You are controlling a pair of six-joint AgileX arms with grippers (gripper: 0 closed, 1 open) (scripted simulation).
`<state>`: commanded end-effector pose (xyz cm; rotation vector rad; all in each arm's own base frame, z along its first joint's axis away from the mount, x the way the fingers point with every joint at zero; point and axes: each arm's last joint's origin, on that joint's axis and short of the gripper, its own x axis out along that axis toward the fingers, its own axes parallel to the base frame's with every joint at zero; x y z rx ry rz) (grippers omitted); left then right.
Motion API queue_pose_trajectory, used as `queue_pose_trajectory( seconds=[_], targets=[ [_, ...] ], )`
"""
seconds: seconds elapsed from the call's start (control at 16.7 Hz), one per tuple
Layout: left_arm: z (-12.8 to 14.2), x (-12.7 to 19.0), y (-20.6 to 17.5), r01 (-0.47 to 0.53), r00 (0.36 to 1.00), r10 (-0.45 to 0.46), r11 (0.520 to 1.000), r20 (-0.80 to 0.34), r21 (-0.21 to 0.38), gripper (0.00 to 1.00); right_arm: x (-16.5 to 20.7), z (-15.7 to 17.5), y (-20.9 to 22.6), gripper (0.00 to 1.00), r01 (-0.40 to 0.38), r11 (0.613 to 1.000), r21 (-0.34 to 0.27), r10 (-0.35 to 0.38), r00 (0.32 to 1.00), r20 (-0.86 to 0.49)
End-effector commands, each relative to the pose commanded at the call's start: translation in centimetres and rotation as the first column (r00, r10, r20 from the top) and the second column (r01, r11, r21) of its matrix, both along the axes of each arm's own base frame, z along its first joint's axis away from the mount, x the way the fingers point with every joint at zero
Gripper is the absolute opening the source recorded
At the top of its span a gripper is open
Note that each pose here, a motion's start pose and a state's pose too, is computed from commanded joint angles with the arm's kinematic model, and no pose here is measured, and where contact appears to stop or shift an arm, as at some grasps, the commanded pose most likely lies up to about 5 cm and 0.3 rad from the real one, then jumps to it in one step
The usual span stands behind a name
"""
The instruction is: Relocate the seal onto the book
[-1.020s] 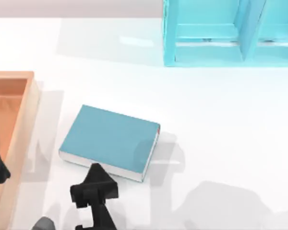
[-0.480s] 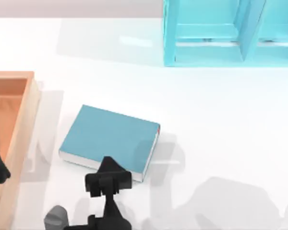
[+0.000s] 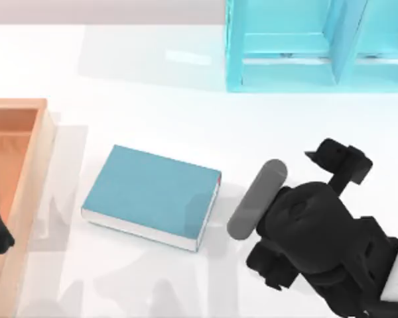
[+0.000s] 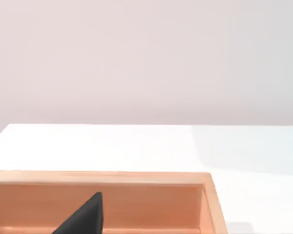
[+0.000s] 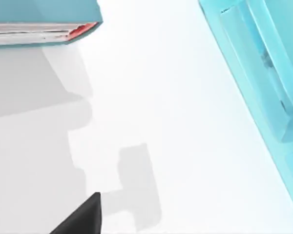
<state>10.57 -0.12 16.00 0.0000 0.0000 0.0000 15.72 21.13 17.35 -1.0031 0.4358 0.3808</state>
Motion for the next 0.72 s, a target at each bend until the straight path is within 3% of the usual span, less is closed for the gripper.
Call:
queue_pose_trajectory(
  seconds=[0.18,0.42,0.54,0.72],
  targets=[
    [0.0,0.0,0.0,0.0,1.0,0.0,1.0,0.0,0.0,1.0,0.0,1.5,-7.9,1.0,0.118,0.95,0.289,-0.117,0.993,-0.022],
    [0.0,0.0,0.0,0.0,1.0,0.0,1.0,0.0,0.0,1.0,-2.3,0.9,-15.5,1.0,0.196,0.765,0.613,-0.268,0.963,0.026],
    [0.0,0.0,0.0,0.0,1.0,0.0,1.0,0.0,0.0,1.0,-3.5,0.1,-17.8,1.0,0.189,0.667,0.72,-0.338,0.939,0.067],
    [0.0,0.0,0.0,0.0,1.0,0.0,1.0,0.0,0.0,1.0,-4.5,-0.9,-19.9,1.0,0.153,0.557,0.816,-0.427,0.896,0.123]
  ],
)
